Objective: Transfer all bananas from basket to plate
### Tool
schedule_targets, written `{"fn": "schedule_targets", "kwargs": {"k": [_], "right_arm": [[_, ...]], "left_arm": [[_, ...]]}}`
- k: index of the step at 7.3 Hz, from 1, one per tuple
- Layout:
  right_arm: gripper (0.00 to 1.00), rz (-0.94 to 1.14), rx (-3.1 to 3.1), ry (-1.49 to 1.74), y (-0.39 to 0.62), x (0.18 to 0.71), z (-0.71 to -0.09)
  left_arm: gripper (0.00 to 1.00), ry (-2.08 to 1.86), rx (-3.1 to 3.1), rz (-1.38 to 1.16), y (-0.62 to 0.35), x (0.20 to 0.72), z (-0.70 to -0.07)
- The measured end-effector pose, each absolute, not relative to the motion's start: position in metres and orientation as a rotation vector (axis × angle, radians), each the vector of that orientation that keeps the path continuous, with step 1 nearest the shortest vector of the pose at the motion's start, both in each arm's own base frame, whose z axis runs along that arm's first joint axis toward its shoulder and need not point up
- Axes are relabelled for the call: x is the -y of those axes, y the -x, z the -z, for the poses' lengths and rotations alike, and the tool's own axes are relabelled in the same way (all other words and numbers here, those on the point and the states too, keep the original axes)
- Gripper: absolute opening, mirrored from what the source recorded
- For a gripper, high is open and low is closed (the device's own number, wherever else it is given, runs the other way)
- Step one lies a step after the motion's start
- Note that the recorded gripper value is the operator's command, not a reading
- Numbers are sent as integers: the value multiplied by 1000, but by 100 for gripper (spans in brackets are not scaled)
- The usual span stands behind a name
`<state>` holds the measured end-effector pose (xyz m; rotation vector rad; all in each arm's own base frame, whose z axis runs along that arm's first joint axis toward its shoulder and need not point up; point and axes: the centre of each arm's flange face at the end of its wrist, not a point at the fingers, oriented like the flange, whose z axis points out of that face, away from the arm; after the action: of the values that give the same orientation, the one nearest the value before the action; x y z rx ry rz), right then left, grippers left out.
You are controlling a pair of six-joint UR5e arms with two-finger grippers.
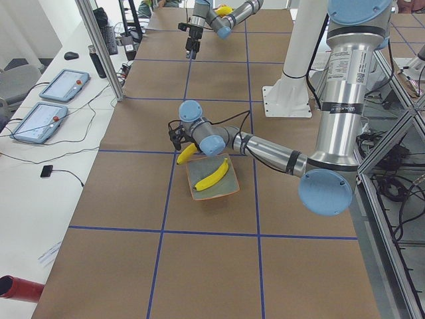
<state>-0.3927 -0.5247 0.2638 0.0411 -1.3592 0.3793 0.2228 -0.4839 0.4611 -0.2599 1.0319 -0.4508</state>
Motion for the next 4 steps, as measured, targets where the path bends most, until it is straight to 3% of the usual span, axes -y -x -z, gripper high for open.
{"fn": "schedule_targets", "kwargs": {"k": [4], "right_arm": [[100,-402,1338,-58,400,521,-274]], "left_arm": [[0,239,-795,404,-188,473,-454]]}}
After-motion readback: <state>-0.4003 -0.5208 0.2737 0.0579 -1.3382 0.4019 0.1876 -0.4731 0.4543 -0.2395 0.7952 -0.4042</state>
